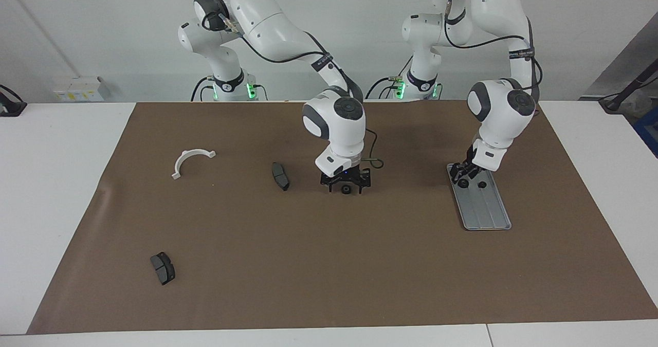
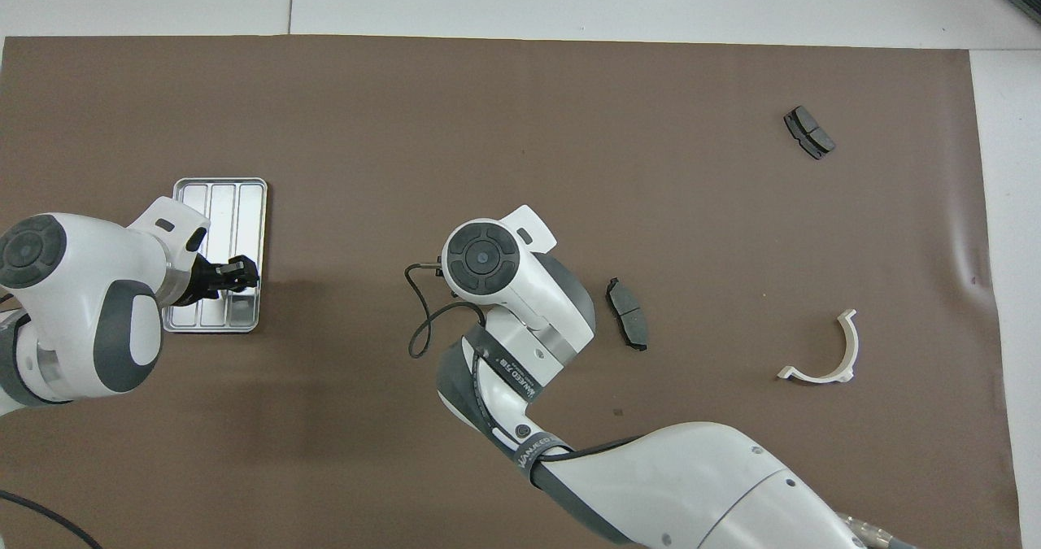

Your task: Place bearing gear from tray to pile

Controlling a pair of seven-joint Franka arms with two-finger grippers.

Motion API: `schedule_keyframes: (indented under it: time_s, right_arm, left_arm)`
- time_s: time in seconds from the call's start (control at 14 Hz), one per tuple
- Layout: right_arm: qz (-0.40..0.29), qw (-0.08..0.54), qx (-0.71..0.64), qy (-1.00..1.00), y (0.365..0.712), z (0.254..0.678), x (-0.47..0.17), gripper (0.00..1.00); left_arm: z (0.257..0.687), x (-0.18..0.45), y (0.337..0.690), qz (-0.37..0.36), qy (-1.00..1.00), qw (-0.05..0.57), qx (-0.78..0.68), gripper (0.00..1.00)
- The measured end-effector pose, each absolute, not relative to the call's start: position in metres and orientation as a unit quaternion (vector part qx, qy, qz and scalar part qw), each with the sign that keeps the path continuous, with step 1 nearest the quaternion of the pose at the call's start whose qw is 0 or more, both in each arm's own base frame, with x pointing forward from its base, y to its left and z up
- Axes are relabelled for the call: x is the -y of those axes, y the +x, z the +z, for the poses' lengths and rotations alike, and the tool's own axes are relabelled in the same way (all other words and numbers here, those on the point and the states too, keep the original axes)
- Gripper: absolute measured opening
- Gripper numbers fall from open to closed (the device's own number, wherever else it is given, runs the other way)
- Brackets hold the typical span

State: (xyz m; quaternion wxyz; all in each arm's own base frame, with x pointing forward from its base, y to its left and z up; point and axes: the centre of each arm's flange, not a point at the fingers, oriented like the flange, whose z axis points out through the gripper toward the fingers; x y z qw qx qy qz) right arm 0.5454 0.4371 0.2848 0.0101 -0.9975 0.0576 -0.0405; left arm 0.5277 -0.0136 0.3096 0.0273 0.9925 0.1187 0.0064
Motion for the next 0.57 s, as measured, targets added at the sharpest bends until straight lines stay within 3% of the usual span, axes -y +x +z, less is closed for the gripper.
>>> schedule_keyframes:
  time_s: [0.07,0.14,0.29,0.36,0.5,0.57]
  right_arm:
    - [-0.040,0.009,-0.055,-0.998,0.5438,0.2840,-0.4385,0.98]
    - [-0.042,0.008,-0.052,-0.998,0.5427,0.2839,-0.4397,0.96]
    - [-0.047,0.003,-0.047,-0.998,0.5428,0.2840,-0.4398,0.81]
    - [-0.049,0.001,-0.046,-0.998,0.5435,0.2841,-0.4390,0.81]
    - [-0.051,0.001,-0.046,-0.998,0.5453,0.2856,-0.4376,0.63]
    - [-0.053,0.001,-0.046,-0.998,0.5459,0.2877,-0.4373,0.48]
  left_arm:
    - [0.3086,0.0136,0.5279,0.007,0.993,0.027,-0.119,0.56]
    - [0.3071,0.0135,0.5282,0.008,0.993,0.027,-0.119,0.56]
    - [0.3036,0.0134,0.5288,0.008,0.993,0.026,-0.119,0.55]
    - [0.3024,0.0134,0.5289,0.008,0.993,0.026,-0.119,0.54]
    - [0.3010,0.0133,0.5292,0.008,0.993,0.025,-0.119,0.52]
    - [0.3007,0.0133,0.5296,0.010,0.992,0.025,-0.119,0.46]
